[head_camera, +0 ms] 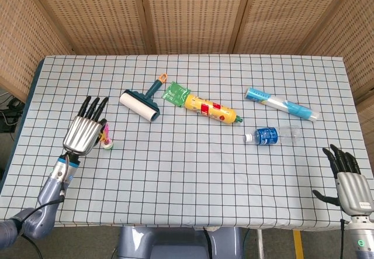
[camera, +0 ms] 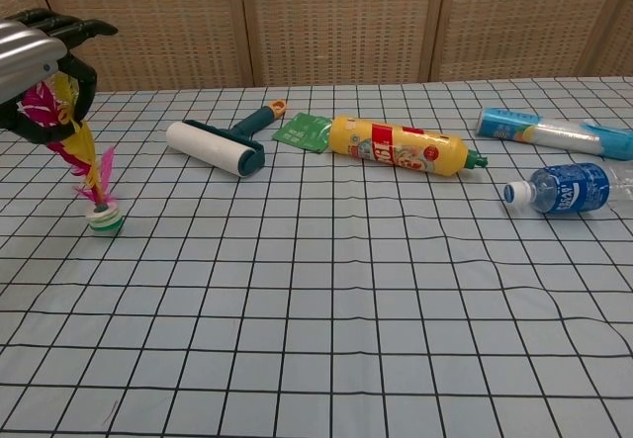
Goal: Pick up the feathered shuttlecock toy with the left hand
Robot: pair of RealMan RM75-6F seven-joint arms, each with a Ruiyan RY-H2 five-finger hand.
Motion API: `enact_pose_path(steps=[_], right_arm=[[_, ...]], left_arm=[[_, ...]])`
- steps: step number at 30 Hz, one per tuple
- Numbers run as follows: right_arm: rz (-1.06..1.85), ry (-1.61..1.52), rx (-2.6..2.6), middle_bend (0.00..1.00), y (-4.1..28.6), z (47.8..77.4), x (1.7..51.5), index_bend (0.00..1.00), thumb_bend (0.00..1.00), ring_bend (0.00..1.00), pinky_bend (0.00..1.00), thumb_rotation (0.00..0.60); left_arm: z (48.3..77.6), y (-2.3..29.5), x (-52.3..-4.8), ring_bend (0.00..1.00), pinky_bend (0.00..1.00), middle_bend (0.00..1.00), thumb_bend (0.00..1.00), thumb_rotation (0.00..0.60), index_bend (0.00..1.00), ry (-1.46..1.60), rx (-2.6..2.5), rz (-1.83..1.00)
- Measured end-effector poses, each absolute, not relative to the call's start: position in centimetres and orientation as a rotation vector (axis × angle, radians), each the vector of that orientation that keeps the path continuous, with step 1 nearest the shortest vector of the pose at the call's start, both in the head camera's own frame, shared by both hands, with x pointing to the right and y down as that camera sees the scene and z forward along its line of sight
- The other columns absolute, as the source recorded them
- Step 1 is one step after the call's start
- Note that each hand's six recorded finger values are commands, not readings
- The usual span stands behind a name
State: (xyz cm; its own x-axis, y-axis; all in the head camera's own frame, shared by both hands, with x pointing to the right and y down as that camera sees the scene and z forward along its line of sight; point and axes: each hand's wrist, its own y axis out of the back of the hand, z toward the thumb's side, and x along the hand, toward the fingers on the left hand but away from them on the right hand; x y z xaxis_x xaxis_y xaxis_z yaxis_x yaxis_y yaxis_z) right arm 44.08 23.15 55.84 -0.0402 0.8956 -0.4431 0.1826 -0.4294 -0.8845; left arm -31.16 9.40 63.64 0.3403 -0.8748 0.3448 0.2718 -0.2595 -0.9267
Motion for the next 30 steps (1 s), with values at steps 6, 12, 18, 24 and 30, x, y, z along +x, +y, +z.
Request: enact_pose_path(steps=[6, 12, 18, 24, 30], right_arm=[[1.518, -1.145, -1.635, 0.00, 23.2, 55.8, 44.0, 0.06, 0.12, 0.00, 0.00, 0.600], [1.515, -1.147, -1.633, 0.00, 23.2, 55.7, 44.0, 0.06, 0.12, 0.00, 0.00, 0.600], [1.513, -1.140, -1.631, 0.00, 23.2, 55.7, 43.9, 0.05, 0.12, 0.00, 0.00, 0.600], [1.514, -1.130, -1.628, 0.00, 23.2, 55.8, 43.8, 0.05, 0.12, 0.00, 0.00, 0.600], [1.515, -1.108, -1.621, 0.00, 23.3, 56.0, 43.4, 0.06, 0.12, 0.00, 0.00, 0.600]], left_arm=[[64.2, 9.9, -30.6, 0.00, 0.00, 0.00, 0.54, 0.600, 0.59, 0.576, -1.436, -1.220], [64.5, 10.2, -30.5, 0.00, 0.00, 0.00, 0.29, 0.600, 0.23, 0.559, -1.439, -1.221], [63.2, 9.9, -30.6, 0.00, 0.00, 0.00, 0.27, 0.600, 0.02, 0.621, -1.440, -1.200], [59.9, 10.1, -31.3, 0.00, 0.00, 0.00, 0.27, 0.600, 0.00, 0.774, -1.486, -1.153], [58.8, 13.5, -34.7, 0.00, 0.00, 0.00, 0.27, 0.600, 0.01, 0.837, -1.516, -1.217]])
